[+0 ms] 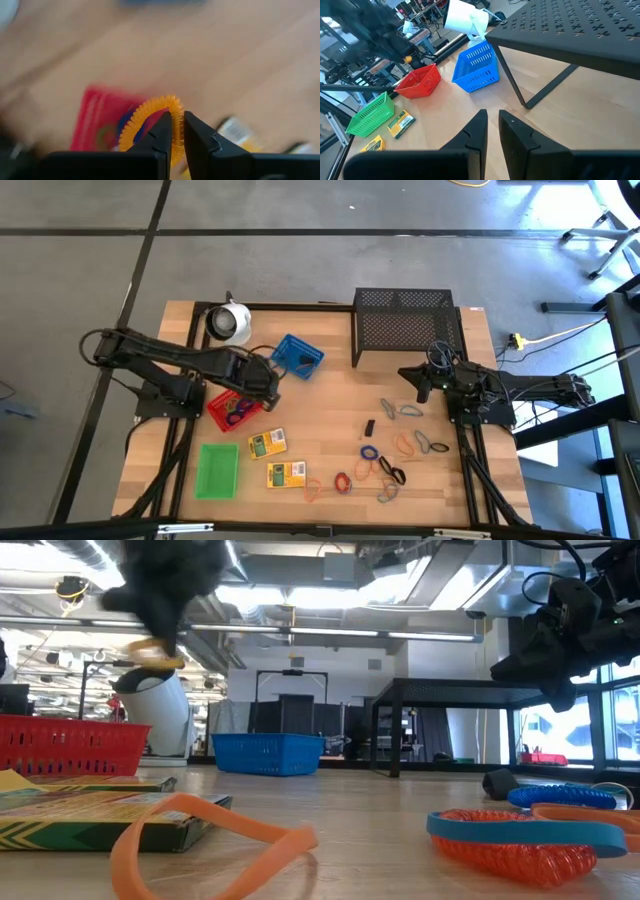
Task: Pick & Place Office Desk Supplies
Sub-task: Put the yellow spring keychain into the red bin, then put the black rubber band into the blue bin
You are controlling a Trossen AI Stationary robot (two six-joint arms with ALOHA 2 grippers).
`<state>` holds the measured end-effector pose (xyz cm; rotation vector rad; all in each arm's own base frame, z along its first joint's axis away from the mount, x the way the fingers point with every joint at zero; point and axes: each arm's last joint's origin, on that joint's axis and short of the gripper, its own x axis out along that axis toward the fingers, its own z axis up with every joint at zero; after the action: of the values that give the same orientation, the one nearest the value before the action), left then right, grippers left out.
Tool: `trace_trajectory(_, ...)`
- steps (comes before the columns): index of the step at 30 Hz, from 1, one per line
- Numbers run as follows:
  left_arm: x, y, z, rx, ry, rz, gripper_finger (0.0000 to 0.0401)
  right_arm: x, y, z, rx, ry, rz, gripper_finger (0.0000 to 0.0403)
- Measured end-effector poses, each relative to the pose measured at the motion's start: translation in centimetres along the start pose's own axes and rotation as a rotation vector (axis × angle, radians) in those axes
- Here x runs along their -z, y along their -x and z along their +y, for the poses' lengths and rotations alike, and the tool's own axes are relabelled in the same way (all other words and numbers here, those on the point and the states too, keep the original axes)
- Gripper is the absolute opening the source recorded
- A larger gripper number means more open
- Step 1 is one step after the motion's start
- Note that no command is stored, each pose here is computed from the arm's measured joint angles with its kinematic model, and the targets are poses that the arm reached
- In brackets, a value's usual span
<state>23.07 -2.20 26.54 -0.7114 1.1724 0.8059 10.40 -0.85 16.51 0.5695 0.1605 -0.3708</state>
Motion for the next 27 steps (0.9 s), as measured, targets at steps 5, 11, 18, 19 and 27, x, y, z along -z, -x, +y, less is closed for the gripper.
trace_trajectory(5, 1.7, -2.9, 1.5, -0.085, 0.041, 0.164, 0.0028, -0.1, 0.0, -0.1, 0.032, 0.0, -0.023, 0.005)
trace_trajectory(11, 3.1, -5.3, 3.1, -0.176, 0.101, 0.243, 0.0029, -0.1, 0.0, -0.2, 0.058, 0.0, -0.042, 0.005)
trace_trajectory(18, 3.6, -5.7, 3.2, -0.183, 0.108, 0.262, 0.0049, -0.1, 0.0, -0.2, 0.058, 0.0, -0.042, 0.005)
trace_trajectory(19, 3.6, -5.6, 3.2, -0.181, 0.105, 0.266, 0.0056, -0.1, 0.0, -0.2, 0.058, 0.0, -0.042, 0.005)
trace_trajectory(27, 3.6, -5.3, 3.1, -0.172, 0.099, 0.286, 0.0111, 0.0, -0.1, -0.2, 0.07, 0.001, -0.036, 0.005)
